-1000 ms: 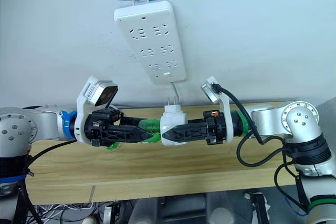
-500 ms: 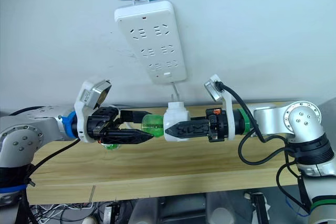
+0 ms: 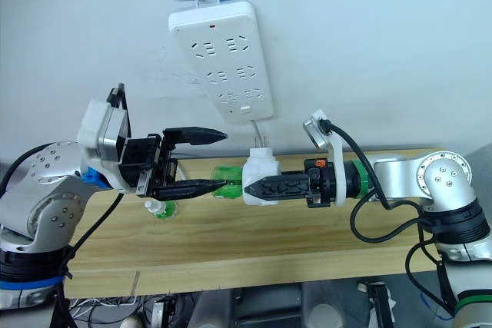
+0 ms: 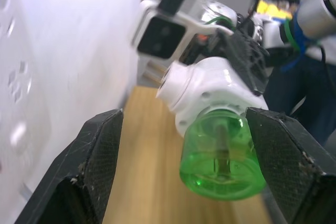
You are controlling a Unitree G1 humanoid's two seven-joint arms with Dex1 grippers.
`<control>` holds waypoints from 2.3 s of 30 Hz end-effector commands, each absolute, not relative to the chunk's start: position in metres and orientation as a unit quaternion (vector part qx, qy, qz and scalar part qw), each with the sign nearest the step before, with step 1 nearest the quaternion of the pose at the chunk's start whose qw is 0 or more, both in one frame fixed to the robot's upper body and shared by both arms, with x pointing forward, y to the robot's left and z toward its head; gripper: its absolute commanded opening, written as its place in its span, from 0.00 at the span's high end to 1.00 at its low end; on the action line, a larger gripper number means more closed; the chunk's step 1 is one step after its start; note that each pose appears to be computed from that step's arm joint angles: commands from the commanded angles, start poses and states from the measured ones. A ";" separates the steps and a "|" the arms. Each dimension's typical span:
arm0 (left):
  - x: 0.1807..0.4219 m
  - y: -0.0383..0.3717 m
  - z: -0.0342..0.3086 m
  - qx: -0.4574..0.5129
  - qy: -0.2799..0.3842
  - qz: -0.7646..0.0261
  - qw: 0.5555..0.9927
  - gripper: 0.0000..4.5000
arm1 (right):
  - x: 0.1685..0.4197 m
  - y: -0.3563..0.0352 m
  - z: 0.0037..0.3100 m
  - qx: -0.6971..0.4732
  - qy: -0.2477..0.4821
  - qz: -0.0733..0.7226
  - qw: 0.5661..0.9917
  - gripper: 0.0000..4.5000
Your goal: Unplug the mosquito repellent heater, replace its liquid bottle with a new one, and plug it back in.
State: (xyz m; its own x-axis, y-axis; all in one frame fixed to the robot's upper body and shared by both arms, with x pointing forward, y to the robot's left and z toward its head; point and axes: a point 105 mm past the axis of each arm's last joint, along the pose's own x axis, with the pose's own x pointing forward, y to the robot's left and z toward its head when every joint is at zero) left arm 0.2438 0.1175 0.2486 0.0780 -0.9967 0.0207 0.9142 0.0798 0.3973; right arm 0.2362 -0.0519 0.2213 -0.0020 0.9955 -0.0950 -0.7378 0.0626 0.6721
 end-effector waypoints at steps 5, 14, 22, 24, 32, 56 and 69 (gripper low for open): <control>0.228 0.113 0.248 0.227 -0.206 -0.666 0.680 0.13 | 0.231 -0.055 0.231 0.235 0.271 0.664 0.656 0.32; 0.231 0.118 0.239 0.317 -0.249 -0.635 0.660 0.13 | 0.233 -0.057 0.230 0.240 0.274 0.661 0.656 0.32; 0.237 0.118 0.232 0.350 -0.273 -0.616 0.651 0.13 | 0.233 -0.055 0.230 0.243 0.272 0.661 0.656 0.32; 0.236 0.116 0.232 0.351 -0.277 -0.619 0.646 0.13 | 0.234 -0.055 0.230 0.244 0.272 0.661 0.656 0.32; 0.238 0.110 0.234 0.352 -0.287 -0.620 0.640 0.13 | 0.236 -0.054 0.231 0.246 0.273 0.659 0.656 0.32; 0.226 0.115 0.227 0.228 -0.151 -0.696 0.664 0.50 | 0.234 -0.053 0.222 0.228 0.288 0.647 0.669 0.32; 0.224 0.116 0.231 0.158 -0.074 -0.711 0.681 0.50 | 0.231 -0.050 0.226 0.195 0.269 0.631 0.701 0.32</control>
